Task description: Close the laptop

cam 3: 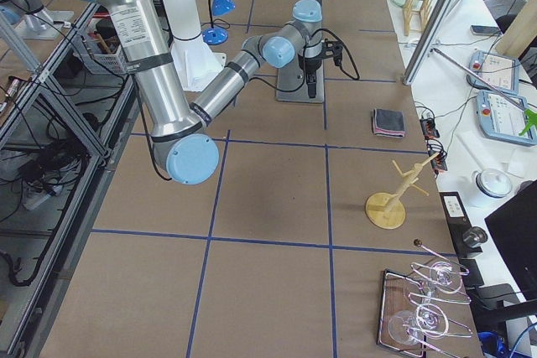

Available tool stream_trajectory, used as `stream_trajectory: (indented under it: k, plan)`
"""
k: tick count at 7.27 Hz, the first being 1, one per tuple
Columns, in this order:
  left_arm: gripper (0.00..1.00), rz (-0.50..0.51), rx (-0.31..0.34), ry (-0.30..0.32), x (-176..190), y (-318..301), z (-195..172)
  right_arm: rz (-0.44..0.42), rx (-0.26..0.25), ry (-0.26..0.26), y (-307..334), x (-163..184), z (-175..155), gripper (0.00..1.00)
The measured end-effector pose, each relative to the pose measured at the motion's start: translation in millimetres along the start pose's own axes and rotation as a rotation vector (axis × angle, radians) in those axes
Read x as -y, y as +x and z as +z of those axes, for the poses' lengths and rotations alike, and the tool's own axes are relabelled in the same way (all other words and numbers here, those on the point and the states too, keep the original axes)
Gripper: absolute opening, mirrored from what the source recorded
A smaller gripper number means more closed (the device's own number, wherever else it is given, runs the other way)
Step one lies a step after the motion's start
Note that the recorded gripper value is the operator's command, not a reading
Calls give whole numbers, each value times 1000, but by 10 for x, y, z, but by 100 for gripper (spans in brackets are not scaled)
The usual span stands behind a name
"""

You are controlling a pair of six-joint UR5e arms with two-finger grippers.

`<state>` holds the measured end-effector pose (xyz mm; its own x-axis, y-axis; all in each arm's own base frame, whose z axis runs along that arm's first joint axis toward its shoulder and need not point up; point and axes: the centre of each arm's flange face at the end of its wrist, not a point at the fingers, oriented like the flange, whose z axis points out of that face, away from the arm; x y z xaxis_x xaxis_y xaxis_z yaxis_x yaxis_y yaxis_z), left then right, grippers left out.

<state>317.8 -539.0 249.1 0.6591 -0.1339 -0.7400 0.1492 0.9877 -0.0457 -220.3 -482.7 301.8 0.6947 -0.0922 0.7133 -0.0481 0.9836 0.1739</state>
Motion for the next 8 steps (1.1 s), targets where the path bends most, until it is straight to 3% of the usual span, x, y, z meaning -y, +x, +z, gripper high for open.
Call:
stream_trajectory:
  k: [2, 6, 8]
  plan:
    - [100, -7, 43, 23, 140, -677, -245, -82, -47, -42, 1082, -178, -252, 100]
    - [100, 193, 100, -11, 484, -2788, -563, -139, 4, -118, 3329, -361, -284, 100]
    - [100, 245, 91, -60, 482, -3842, -561, -139, 4, -138, 3919, -569, -218, 100]
